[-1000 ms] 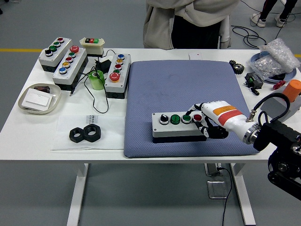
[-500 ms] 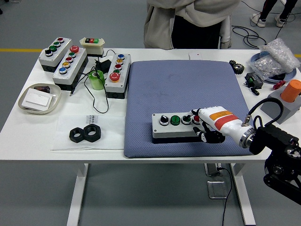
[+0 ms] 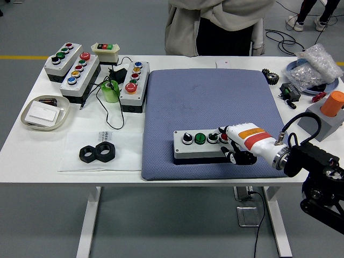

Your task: Pick up the button,place it on the desk,press the button,press the button

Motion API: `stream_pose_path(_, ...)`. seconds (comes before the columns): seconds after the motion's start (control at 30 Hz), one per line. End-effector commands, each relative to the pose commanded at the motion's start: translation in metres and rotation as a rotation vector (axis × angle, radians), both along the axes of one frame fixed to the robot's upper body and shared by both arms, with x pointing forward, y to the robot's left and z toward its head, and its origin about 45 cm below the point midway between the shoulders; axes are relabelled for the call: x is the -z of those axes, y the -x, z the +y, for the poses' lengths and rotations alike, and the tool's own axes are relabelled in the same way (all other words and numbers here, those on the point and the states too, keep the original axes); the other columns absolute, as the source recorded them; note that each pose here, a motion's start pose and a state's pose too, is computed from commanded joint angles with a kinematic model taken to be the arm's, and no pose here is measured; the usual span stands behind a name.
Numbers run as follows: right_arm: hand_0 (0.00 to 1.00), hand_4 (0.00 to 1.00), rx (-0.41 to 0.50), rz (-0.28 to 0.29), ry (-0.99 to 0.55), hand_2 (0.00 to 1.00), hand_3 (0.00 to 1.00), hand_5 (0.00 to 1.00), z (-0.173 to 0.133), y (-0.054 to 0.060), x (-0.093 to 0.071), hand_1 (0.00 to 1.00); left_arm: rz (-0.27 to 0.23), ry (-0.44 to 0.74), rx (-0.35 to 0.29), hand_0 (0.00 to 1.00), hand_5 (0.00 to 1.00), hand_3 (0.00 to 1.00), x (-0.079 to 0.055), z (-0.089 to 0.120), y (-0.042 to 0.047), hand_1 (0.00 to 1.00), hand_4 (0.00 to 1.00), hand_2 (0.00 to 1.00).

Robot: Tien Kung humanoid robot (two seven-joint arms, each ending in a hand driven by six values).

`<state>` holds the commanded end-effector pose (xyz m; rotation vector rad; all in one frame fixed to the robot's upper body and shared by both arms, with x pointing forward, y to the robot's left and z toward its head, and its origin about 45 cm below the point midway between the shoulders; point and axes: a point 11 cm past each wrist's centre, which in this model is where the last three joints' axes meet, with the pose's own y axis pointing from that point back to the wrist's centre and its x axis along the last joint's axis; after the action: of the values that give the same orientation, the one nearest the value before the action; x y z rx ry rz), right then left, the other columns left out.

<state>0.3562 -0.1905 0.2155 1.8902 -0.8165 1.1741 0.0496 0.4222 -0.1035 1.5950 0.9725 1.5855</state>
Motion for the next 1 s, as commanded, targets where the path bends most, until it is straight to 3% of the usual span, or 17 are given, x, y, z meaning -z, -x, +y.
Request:
stream_pose_path(0.13, 0.11, 0.505, 0.001, -0.015, -0.011, 0.059, 0.705, 0.002, 0.0, -0.001, -0.004, 0.002, 0.002, 0.0, 0.001, 0.738, 0.998, 0.761, 0.0, 0.0, 0.0003, 0.774, 0.528, 0.846)
stream_pose_path(0.37, 0.112, 0.509, 0.025, -0.093, -0.096, 0.059, 0.707, 0.002, -0.005, -0.004, -0.034, 0.002, 0.005, 0.0, 0.002, 0.738, 0.998, 0.762, 0.0, 0.0, 0.0017, 0.775, 0.528, 0.846)
stream_pose_path(0.4, 0.189, 0.631, 0.031, -0.103, -0.111, 0.092, 0.754, 0.002, -0.006, -0.005, -0.038, 0.002, 0.006, 0.0, 0.002, 0.738, 0.998, 0.762, 0.0, 0.0, 0.0019, 0.775, 0.528, 0.847)
stream_pose_path(0.57, 0.189, 0.631, 0.14, -0.144, -0.338, 0.092, 0.754, 0.002, -0.027, -0.013, -0.063, 0.002, 0.008, -0.001, 0.003, 0.738, 0.998, 0.762, 0.0, 0.0, 0.0029, 0.775, 0.528, 0.847)
stream_pose_path(0.6, 0.545, 0.589, 0.168, -0.16, -0.395, 0.504, 0.93, 0.002, -0.035, -0.016, -0.069, 0.417, 0.008, -0.001, 0.003, 0.738, 0.998, 0.762, 0.0, 0.001, 0.0031, 0.775, 0.529, 0.847)
stream_pose_path(0.77, 0.545, 0.589, 0.263, -0.156, -0.634, 0.504, 0.93, 0.002, -0.062, -0.024, -0.092, 0.417, 0.009, -0.002, 0.003, 0.738, 0.998, 0.762, 0.0, 0.001, 0.0034, 0.775, 0.529, 0.847)
stream_pose_path(0.8, 0.881, 0.616, 0.278, -0.16, -0.679, 0.829, 0.941, 0.076, -0.067, -0.026, -0.097, 0.755, 0.009, -0.002, 0.003, 0.738, 0.998, 0.762, 0.0, 0.001, 0.0036, 0.774, 0.529, 0.847)
stream_pose_path(0.97, 0.881, 0.616, 0.407, -0.154, -0.892, 0.829, 0.941, 0.076, -0.1, -0.037, -0.104, 0.755, 0.011, -0.002, 0.003, 0.738, 0.998, 0.762, 0.0, 0.0, 0.0044, 0.774, 0.529, 0.847)
stream_pose_path(1.0, 0.908, 0.633, 0.441, -0.153, -0.927, 0.89, 0.923, 0.17, -0.108, -0.039, -0.103, 0.8, 0.012, -0.002, 0.004, 0.738, 0.998, 0.762, 0.0, 0.0, 0.0047, 0.775, 0.528, 0.847)
